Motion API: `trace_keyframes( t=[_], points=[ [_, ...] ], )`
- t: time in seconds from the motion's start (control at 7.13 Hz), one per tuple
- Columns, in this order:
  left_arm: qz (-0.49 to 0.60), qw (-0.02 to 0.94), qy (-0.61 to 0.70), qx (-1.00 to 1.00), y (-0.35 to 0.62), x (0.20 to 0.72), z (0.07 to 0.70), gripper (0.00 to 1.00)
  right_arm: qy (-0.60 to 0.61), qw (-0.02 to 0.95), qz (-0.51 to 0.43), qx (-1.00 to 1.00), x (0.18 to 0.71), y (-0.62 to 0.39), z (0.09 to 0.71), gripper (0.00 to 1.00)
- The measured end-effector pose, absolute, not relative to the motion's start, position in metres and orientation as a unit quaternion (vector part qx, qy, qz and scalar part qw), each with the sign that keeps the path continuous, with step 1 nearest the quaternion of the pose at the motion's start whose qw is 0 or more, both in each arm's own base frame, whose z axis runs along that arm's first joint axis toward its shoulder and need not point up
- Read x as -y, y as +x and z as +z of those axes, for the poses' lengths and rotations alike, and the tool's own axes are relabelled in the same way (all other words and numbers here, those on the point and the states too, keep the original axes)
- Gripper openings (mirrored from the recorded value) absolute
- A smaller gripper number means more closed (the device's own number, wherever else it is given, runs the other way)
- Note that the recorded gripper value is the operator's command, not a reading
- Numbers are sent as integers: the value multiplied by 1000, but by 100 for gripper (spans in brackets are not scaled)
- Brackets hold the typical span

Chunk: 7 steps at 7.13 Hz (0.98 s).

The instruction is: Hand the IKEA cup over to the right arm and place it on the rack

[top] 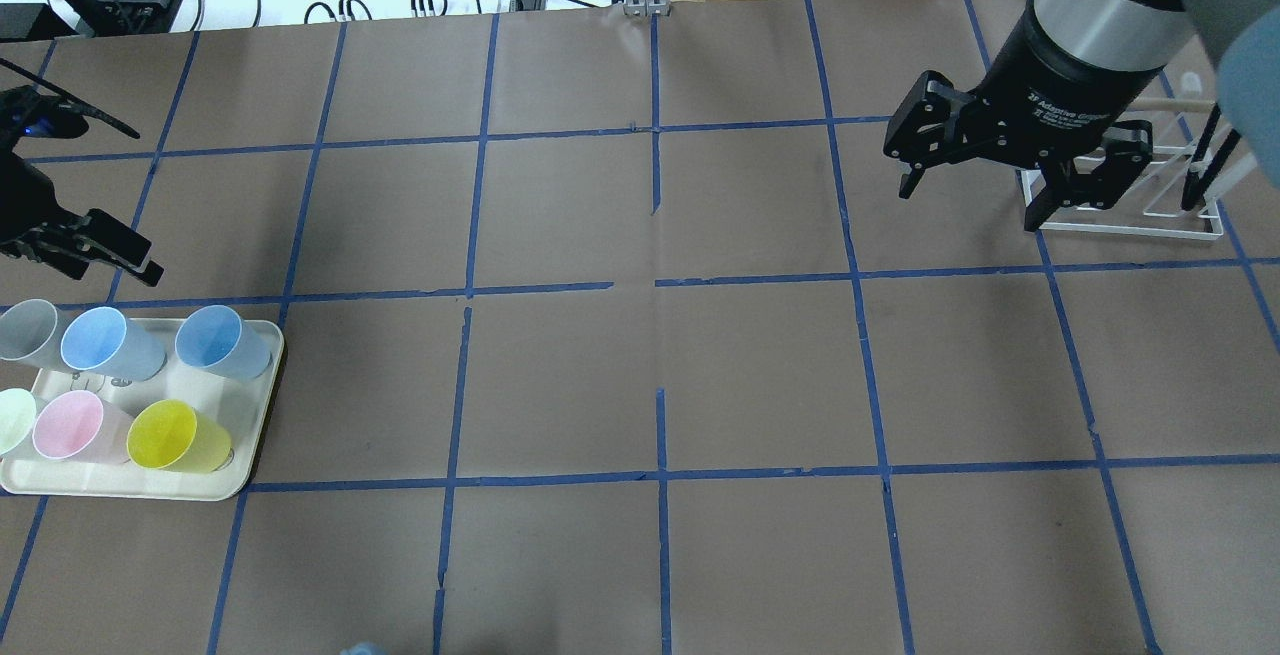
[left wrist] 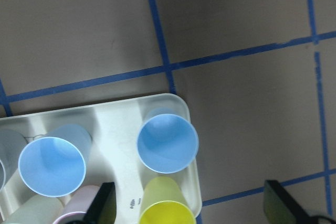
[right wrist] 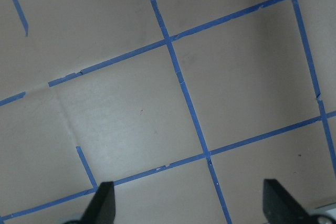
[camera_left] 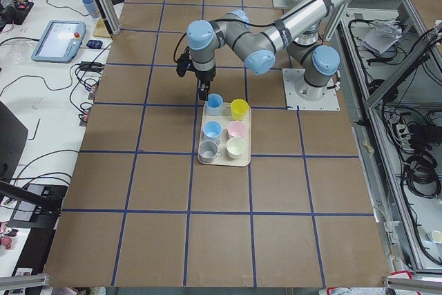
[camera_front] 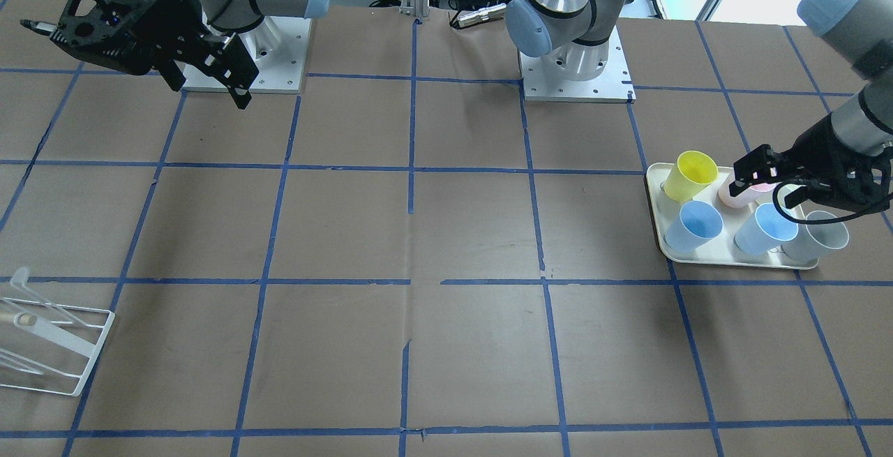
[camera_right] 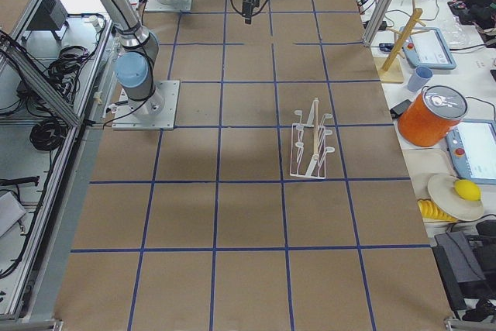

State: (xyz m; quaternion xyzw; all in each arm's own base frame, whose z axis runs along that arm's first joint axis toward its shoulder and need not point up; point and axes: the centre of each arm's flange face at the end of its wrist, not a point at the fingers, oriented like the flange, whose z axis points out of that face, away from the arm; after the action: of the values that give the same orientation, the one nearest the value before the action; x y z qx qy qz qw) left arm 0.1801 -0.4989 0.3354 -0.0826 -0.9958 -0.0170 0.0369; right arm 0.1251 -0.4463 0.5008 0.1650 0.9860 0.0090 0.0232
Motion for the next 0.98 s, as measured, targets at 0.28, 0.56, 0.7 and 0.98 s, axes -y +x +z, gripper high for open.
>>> trace_keyframes(
  t=[0.28,0.56,0.7,0.98],
  points=[
    [-11,35,-76,996,187,500,292,100,165,24,8,-986,447,125,500,100],
    [-10,37,-72,997,190,507,263,100,164,25,8,-986,448,126,500,100],
    [-16,42,-70,997,189,506,250,100,164,25,8,-986,448,126,499,100],
    [-26,46,-64,997,179,502,233,100,163,25,8,-986,448,126,499,100]
  ],
)
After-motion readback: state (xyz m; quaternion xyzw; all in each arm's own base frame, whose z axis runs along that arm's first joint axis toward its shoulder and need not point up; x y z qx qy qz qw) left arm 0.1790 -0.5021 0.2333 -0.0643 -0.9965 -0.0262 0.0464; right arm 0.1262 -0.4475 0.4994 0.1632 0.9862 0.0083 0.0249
